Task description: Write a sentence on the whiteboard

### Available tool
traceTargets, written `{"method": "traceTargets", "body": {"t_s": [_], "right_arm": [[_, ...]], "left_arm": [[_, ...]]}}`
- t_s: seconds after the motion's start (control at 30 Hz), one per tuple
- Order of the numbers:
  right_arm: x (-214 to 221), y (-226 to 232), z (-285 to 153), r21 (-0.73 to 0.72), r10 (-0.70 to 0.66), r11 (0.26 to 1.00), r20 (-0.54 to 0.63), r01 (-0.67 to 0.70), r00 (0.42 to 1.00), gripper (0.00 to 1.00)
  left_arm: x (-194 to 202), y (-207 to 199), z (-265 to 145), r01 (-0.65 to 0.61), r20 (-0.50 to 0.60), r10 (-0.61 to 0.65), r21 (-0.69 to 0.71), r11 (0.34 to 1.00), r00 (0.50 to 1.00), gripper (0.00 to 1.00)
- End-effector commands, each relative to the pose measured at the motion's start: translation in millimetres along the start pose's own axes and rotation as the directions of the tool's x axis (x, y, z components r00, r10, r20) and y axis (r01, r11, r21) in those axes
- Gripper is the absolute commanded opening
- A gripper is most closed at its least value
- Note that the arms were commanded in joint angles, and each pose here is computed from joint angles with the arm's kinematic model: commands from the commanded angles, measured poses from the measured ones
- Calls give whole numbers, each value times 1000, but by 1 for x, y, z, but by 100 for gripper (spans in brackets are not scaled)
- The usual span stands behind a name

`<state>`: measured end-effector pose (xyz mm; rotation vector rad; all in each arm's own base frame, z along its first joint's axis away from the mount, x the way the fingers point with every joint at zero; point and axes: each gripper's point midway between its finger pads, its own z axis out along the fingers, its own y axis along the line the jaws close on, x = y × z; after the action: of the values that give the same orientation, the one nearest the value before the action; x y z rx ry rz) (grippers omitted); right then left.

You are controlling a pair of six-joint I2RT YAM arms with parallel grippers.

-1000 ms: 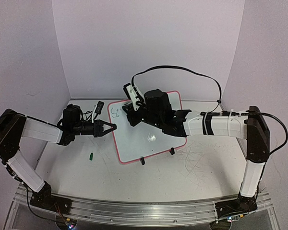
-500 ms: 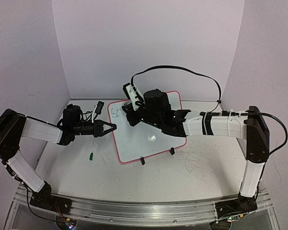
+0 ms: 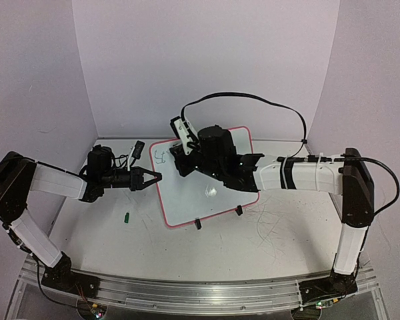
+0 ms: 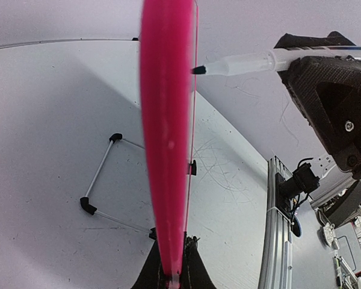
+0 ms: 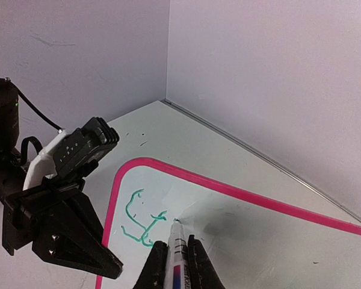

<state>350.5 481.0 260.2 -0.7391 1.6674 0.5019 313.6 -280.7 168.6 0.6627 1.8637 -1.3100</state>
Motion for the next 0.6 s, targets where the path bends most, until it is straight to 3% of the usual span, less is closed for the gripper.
{"method": "traceTargets", "body": {"t_s": [0.0,0.57], "right_arm": [[-2,-3,-5,25,1,1000,-4,-1,1000,0],[16,7,-11,11,12,1000,-47,-11,999,0]], "left_arm": [[-17,0,1,-81,30,82,-34,996,996,0],[-19,-1,1,-86,33,87,-34,996,996,0]]}}
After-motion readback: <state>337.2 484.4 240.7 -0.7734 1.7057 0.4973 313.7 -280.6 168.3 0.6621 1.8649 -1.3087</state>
